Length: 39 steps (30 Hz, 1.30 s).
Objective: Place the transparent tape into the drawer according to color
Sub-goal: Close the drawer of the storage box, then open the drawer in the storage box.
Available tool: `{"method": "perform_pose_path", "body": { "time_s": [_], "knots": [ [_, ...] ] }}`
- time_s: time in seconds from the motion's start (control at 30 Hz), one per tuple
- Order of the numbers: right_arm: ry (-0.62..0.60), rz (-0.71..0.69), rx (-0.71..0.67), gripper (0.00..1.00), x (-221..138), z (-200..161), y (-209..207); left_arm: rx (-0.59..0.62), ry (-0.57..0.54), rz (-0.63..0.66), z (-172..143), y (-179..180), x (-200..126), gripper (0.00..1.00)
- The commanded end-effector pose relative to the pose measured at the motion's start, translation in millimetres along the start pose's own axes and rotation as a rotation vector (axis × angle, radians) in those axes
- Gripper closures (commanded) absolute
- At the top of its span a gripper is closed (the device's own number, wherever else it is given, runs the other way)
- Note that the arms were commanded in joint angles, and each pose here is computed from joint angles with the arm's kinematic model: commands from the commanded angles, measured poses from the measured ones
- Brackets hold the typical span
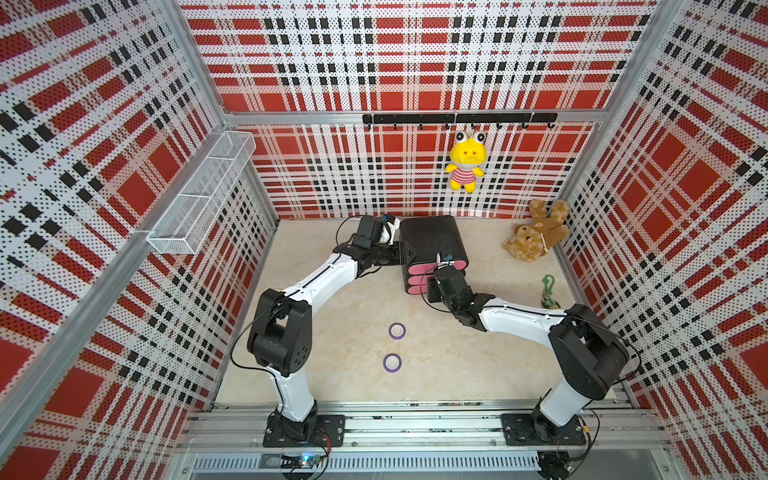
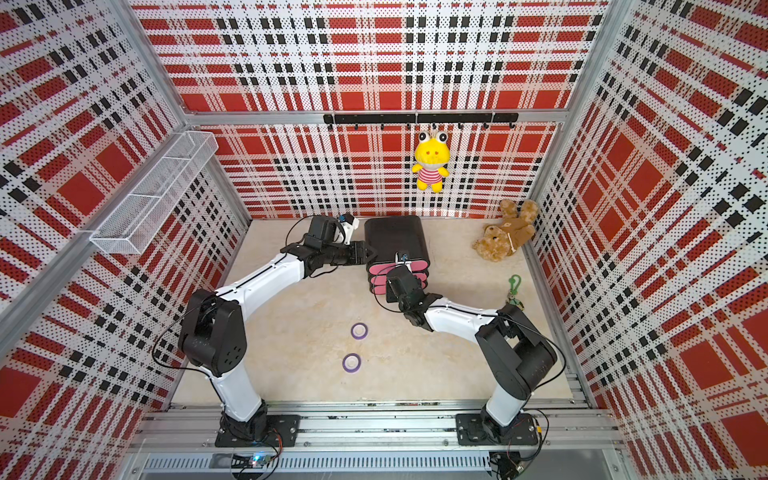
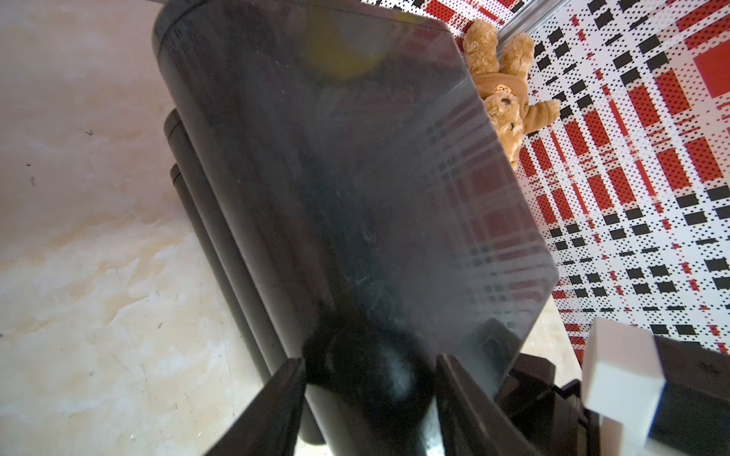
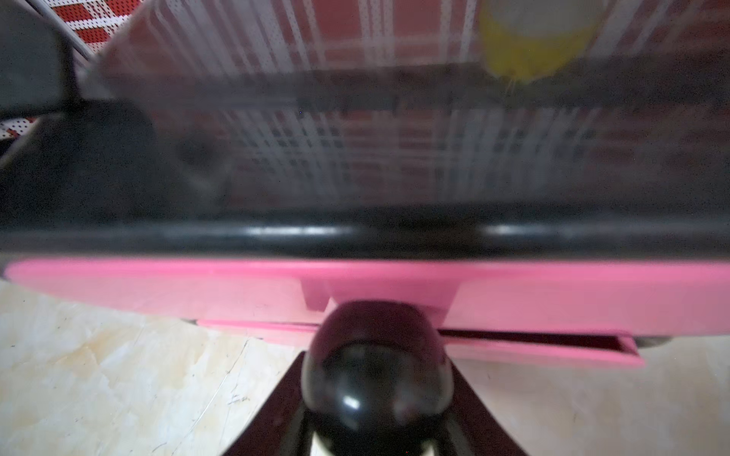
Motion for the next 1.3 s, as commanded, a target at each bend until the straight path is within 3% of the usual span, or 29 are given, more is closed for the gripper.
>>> {"method": "perform_pose_path", "body": {
  "time_s": [0.0,0.33,0.43,0.73,0.93,1.27],
  "knots": [
    [-0.035,0.016,0.003,0.51,5,8,6,0.011,0.036,-0.043,-9,-3,5,0.41],
    [-0.007,0.033,0.008,0.47,1,4,2,0.01,0.038,-0.042,-9,-2,5,0.41],
    [0.016,0.048,0.029,0.39,-13,0,-4,0.01,0.039,-0.044,-9,-3,6,0.41],
    [0.098,0.061,0.056,0.01,-45,-22,-30,0.011,0.043,-0.047,-10,-4,7,0.41],
    [0.069,0.045,0.124,0.0,-43,-45,-52,0.007,0.061,-0.055,-14,-3,12,0.41],
    [0.03,0.0,0.092,0.0,-13,-54,-53,0.004,0.069,-0.057,-17,-2,15,0.41]
  ]
}}
Point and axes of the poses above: each gripper's point midway between its finger pads, its own x axis out along the fingers, its own y axis along the line the jaws close on, z = x × y, the point moved 10 cm from there along -x, back along the fingers, and after that the axes turned 11 degrees about x, right-handed, at the moved point
